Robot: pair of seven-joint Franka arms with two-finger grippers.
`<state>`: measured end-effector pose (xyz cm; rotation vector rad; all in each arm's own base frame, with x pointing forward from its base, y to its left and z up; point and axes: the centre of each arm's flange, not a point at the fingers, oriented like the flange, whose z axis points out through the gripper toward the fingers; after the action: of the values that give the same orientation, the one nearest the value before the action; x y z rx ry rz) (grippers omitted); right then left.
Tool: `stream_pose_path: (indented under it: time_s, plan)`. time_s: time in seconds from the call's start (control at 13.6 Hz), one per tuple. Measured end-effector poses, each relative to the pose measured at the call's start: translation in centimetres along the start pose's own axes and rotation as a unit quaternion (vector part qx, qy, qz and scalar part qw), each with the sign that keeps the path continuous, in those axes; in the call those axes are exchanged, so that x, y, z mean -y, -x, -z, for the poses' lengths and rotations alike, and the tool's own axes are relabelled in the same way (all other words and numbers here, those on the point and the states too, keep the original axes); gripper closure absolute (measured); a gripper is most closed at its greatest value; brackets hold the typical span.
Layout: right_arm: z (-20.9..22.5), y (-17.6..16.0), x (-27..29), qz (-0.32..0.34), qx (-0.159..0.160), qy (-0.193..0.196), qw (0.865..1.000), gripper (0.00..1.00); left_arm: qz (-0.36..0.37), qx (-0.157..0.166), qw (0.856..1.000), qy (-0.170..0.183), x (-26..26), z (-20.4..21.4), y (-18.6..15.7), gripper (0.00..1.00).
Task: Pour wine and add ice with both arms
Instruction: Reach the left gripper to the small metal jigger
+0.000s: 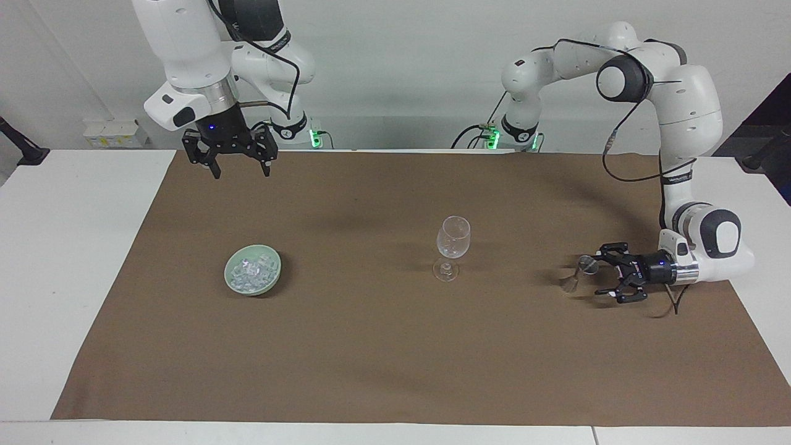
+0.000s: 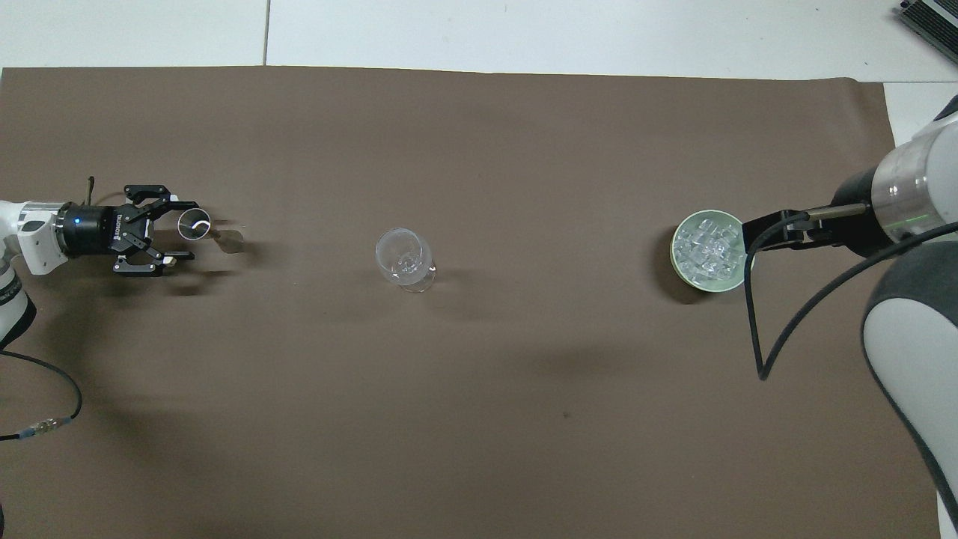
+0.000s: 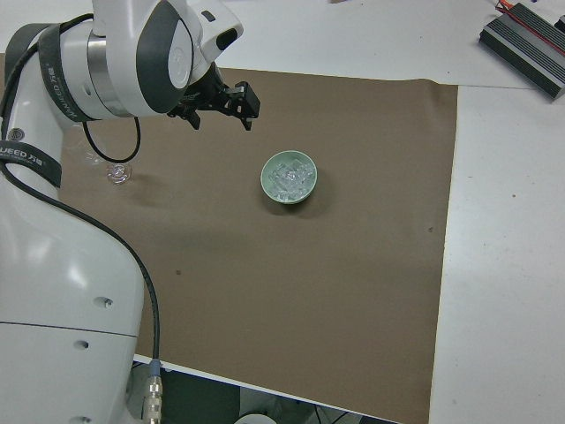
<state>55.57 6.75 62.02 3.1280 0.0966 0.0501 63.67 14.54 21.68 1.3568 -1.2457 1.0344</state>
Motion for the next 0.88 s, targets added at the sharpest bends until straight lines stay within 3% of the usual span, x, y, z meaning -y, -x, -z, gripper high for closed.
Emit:
stream_pose_path:
  time_s: [0.29,0.37,0.51,0.88]
  plan:
    - [0.0,0.0,0.0,0.0,0.0,0.0,1.0,0.0,-0.016,-0.009,1.0,0.002,-0.1,-0.7,0.4,0.18]
    - [0.0,0.0,0.0,0.0,0.0,0.0,1.0,0.0,-0.018,-0.012,1.0,0.002,-0.1,-0.9,0.5,0.25]
    - [0.0,0.0,0.0,0.0,0.0,0.0,1.0,0.0,-0.018,-0.017,1.0,0.005,-0.1,-1.5,0.6,0.31]
    - [0.0,0.0,0.0,0.0,0.0,0.0,1.0,0.0,-0.019,-0.021,1.0,0.011,0.1,-2.6,0.5,0.35]
